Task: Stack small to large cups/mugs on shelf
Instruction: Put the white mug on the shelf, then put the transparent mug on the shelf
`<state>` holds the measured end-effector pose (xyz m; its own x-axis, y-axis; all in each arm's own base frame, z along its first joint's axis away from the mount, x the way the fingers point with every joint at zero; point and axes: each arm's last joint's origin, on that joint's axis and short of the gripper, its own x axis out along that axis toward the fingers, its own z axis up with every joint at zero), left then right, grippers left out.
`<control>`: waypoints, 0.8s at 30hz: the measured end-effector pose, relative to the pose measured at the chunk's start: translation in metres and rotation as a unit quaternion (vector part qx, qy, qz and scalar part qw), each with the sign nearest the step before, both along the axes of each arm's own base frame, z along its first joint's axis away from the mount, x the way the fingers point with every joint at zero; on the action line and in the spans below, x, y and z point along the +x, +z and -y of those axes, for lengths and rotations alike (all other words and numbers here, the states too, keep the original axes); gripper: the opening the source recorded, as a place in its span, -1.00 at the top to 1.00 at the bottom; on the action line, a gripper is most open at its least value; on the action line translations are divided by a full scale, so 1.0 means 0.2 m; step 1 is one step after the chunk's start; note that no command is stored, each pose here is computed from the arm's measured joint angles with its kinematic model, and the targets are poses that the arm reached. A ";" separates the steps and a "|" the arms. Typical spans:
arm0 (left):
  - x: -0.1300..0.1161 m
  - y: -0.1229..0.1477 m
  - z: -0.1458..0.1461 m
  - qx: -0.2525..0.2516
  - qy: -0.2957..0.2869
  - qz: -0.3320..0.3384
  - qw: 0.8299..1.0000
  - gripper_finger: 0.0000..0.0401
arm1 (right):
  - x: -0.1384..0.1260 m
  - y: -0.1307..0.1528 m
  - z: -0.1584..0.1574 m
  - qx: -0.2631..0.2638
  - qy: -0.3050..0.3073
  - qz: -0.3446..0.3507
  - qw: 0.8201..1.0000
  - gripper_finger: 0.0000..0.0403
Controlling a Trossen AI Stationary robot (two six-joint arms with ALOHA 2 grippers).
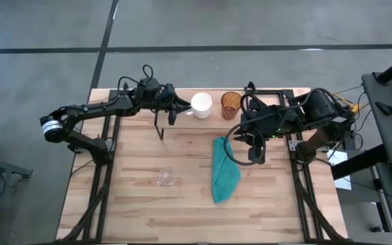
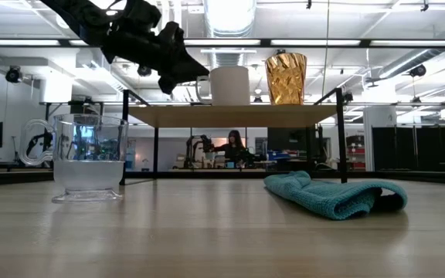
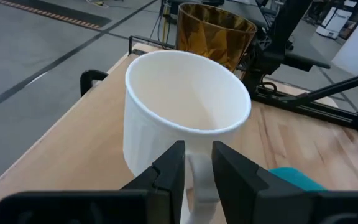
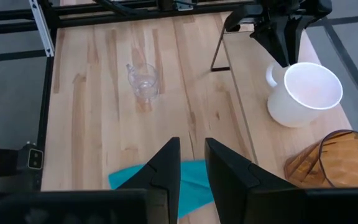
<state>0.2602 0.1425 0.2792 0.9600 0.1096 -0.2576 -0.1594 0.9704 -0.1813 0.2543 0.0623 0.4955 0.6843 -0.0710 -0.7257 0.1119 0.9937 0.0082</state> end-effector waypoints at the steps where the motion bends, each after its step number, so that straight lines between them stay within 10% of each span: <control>1: 0.00 0.01 0.00 0.001 0.000 0.001 1.000 0.67 | 0.00 0.00 0.00 0.000 0.000 0.000 1.000 0.66; 13: -0.07 0.15 0.04 0.029 0.001 0.047 0.998 0.67 | 0.00 0.00 0.00 0.000 0.000 0.001 1.000 0.66; 24: -0.40 0.43 0.25 0.039 -0.039 0.121 0.991 0.67 | 0.00 0.00 0.00 0.000 -0.001 0.003 1.000 0.66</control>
